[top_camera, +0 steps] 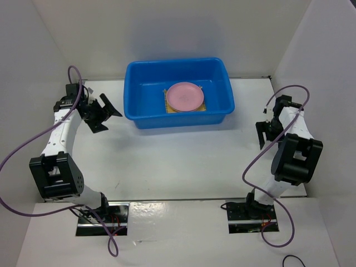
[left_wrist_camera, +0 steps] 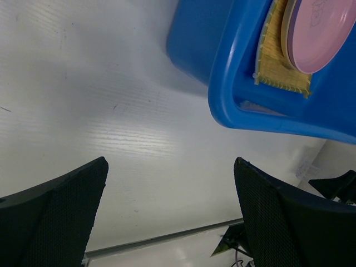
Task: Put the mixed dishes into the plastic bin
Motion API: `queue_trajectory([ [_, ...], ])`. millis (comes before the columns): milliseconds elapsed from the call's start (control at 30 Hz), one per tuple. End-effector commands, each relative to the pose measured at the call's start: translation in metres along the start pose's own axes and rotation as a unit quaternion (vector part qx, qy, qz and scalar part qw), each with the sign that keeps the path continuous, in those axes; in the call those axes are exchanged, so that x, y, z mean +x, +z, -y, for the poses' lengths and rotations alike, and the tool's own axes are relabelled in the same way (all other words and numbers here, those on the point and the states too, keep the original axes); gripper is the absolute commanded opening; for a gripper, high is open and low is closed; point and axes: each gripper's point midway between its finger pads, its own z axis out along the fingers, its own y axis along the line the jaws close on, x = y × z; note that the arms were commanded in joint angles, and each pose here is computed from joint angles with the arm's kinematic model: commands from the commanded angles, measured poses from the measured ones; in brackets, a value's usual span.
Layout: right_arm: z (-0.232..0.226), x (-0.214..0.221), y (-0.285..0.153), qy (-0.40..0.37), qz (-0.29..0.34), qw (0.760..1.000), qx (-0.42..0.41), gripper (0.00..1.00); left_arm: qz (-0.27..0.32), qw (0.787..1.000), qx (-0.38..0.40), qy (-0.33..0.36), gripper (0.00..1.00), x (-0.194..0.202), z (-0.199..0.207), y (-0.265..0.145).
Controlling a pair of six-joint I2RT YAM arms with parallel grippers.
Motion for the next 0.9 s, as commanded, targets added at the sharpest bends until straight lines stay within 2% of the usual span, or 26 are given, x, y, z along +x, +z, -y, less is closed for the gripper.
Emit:
queue_trajectory([
  [0,0.031,-0.019,-0.001,0.016,0.043,0.998,0.042,0.85,0.018,0.999,0.028,0.021,1.0,-0.011,0.016,-0.008],
  [100,0.033,-0.02,0.001,0.019,0.045,0.998,0.03,0.83,0.021,0.999,0.03,0.022,1.0,-0.007,0.015,-0.012],
  [233,0.014,-0.039,-0.03,-0.01,0.095,0.995,-0.023,0.83,0.016,0.999,0.022,0.019,1.0,0.003,0.009,-0.013],
  [300,0.01,-0.052,-0.047,-0.021,0.125,0.992,-0.019,0.83,0.024,0.999,0.021,0.021,1.0,0.004,0.009,-0.018],
  [433,0.027,-0.065,-0.073,0.006,0.174,0.984,0.03,0.83,0.026,0.999,0.013,0.019,1.0,0.01,0.007,-0.02],
  [467,0.036,-0.061,-0.07,0.011,0.163,0.985,0.057,0.83,0.029,0.999,0.01,0.02,1.0,0.011,0.005,-0.022],
  [600,0.054,-0.043,-0.044,0.033,0.113,0.99,0.078,0.82,0.032,0.999,0.011,0.016,1.0,0.017,0.004,-0.026],
  [867,0.073,-0.032,-0.016,0.052,0.076,0.992,0.088,0.82,0.032,0.999,0.006,0.01,1.0,0.024,0.0,-0.031],
])
